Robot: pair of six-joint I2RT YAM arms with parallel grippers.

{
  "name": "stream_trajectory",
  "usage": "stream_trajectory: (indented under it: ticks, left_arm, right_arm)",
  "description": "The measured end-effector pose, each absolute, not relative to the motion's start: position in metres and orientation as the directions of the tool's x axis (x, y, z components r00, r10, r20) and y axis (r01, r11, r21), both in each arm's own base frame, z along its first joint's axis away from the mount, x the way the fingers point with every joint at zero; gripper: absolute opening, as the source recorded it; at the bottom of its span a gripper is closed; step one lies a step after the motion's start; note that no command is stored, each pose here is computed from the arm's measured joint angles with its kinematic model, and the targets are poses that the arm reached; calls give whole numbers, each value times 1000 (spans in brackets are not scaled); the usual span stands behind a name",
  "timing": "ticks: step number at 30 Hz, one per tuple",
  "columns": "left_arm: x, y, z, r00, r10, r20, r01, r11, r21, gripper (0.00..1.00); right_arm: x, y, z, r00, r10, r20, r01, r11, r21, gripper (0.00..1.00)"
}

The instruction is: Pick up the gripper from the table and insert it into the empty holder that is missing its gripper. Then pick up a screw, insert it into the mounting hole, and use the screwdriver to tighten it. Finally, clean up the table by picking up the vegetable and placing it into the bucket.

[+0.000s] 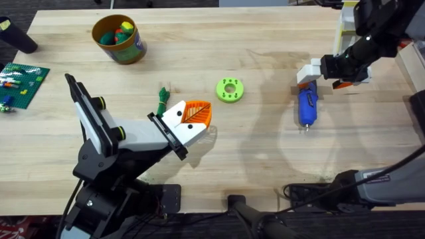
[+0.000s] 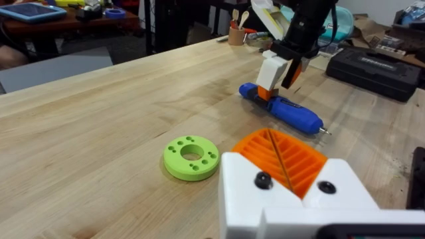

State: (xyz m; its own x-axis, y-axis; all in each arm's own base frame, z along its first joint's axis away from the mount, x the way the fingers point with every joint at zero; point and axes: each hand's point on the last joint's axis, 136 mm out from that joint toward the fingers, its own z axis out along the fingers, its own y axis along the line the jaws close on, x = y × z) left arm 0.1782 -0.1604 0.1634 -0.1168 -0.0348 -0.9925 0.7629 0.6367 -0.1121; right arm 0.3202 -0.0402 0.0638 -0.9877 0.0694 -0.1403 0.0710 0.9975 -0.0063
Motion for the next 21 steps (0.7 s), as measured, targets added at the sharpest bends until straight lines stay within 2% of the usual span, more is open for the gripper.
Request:
stream_trajectory:
  ticks: [7, 13, 17, 21]
  left_arm:
    - [178, -160, 164, -115, -36, -993, 763, 637, -112, 13]
    - [178, -160, 164, -114, -36, -993, 763, 637, -111, 13]
    - [178, -160, 164, -114, -36, -993, 763, 637, -111, 13]
    - [178, -160, 164, -114, -36, -993, 763, 637, -111, 13]
  right_arm:
    - [322, -22, 63, -988, 47, -145, 31, 993, 111, 988]
    - [307, -9, 66, -996, 25, -83, 11, 987, 159, 988]
    - [308, -12, 76, -992, 90, -83, 78, 986, 146, 988]
    - [312, -15, 95, -978, 158, -138, 142, 982, 121, 988]
